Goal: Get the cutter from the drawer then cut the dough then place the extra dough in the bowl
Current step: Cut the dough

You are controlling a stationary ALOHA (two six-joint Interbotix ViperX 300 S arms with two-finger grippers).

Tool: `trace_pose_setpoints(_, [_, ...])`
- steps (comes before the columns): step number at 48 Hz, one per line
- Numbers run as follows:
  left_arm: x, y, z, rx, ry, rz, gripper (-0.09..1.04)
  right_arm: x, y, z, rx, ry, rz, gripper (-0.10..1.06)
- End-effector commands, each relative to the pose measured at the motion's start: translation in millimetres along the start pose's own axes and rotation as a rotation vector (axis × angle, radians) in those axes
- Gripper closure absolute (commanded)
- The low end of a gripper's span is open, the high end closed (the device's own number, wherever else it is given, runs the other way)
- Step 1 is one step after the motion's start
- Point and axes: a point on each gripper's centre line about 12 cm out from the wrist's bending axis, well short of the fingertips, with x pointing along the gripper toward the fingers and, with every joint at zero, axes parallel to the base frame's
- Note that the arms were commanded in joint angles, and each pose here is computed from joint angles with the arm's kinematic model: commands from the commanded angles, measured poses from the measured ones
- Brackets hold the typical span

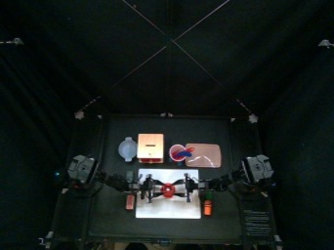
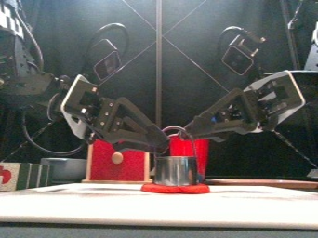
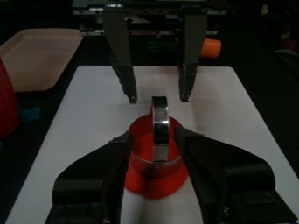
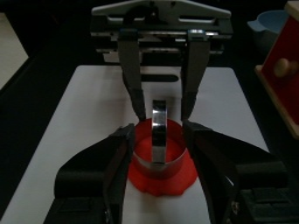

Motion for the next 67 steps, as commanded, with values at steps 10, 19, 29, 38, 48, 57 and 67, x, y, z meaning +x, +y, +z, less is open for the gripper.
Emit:
trace_pose_setpoints(10, [4,-6,11,0.019,-0.036,-0.036,0.13,8,0.4,3,-0.003,0.017,-0.001,0.14])
trace_pose_setpoints(19, [2,-7,13,0.013,-0.013,-0.040,0.15,9,2.6,11,-0.002,0.002,0.006,0.14])
trace_pose_setpoints(29, [1,-2,13,-0.010,0.028,-0.018,0.20,12,4.4,12,-0.002,0.049,0.015,0.14])
trace_pose_setpoints(38, [4,-2,9,-0.011,0.038,-0.010,0.27,15,7.4,16,0.008,0.068,0.018,0.14])
trace_pose_setpoints(48, [6,-2,7,-0.012,0.044,-0.010,0.29,15,5.6,16,0.009,0.071,0.013,0.16])
trace_pose_setpoints(57, [5,-3,3,-0.009,0.064,-0.014,0.31,14,5.1,13,0.011,0.084,0.010,0.28])
trace_pose_setpoints(67, [4,-3,-1,-0.008,0.097,-0.020,0.35,12,4.9,6,0.006,0.125,0.014,0.50])
